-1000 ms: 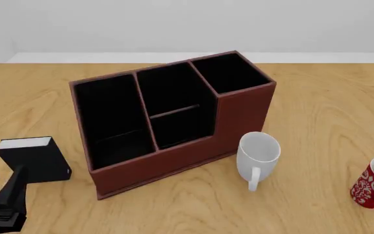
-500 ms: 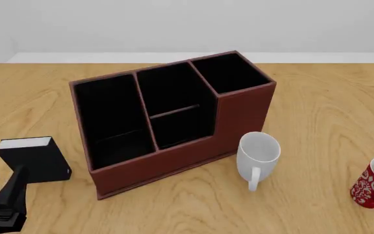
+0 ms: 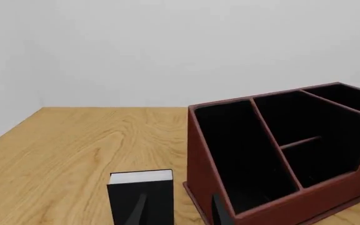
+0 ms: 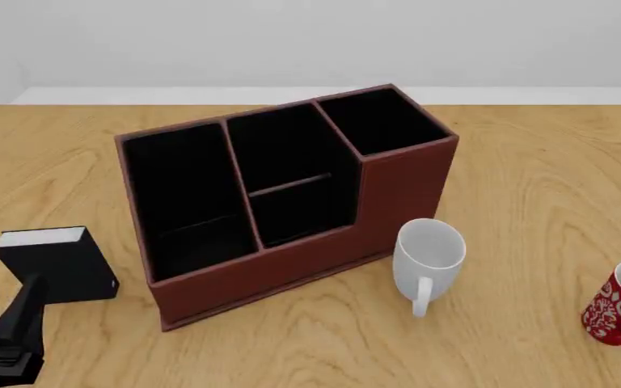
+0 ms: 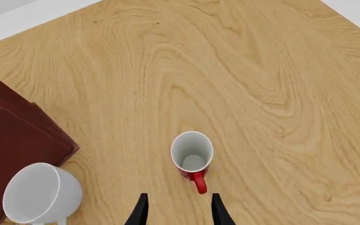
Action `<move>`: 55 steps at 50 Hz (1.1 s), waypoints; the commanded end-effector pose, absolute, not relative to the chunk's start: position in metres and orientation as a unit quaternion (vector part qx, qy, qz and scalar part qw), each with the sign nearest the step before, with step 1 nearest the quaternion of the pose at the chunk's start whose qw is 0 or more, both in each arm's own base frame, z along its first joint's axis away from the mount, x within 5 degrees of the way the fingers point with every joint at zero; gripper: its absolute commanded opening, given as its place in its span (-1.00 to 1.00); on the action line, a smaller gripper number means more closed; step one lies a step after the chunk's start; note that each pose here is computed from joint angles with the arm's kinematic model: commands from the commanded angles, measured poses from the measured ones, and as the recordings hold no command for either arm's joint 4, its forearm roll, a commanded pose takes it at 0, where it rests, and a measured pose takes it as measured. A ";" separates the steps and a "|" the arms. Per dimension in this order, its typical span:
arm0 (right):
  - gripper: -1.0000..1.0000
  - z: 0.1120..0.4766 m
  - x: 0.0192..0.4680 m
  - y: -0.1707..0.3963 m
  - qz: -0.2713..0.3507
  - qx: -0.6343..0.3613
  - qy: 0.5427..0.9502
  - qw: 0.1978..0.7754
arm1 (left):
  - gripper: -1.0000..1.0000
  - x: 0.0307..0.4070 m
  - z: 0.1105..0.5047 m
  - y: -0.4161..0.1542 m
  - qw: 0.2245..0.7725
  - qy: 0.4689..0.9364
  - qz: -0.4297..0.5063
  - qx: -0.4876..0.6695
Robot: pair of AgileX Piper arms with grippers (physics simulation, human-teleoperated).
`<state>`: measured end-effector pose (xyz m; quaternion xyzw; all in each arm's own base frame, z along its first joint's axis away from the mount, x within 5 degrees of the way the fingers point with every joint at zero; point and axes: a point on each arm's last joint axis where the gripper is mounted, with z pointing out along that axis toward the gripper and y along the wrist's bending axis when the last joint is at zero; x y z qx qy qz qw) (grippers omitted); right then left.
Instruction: Pick up the red mug and place it to the right of the caddy.
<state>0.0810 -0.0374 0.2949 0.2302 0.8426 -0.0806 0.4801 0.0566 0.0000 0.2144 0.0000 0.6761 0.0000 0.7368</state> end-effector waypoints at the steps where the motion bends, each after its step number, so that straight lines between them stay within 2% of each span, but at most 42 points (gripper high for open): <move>1: 1.00 0.275 0.081 -0.039 -0.076 0.247 0.849 0.461 | 1.00 0.057 0.214 0.000 0.737 0.676 0.000 0.000; 30: 1.00 0.253 0.106 -0.056 -0.114 0.207 0.866 0.440 | 1.00 0.057 0.214 0.000 0.737 0.676 0.000 0.000; 55: 1.00 0.224 0.123 -0.061 -0.117 0.165 0.888 0.413 | 1.00 0.057 0.214 0.000 0.737 0.676 0.000 0.000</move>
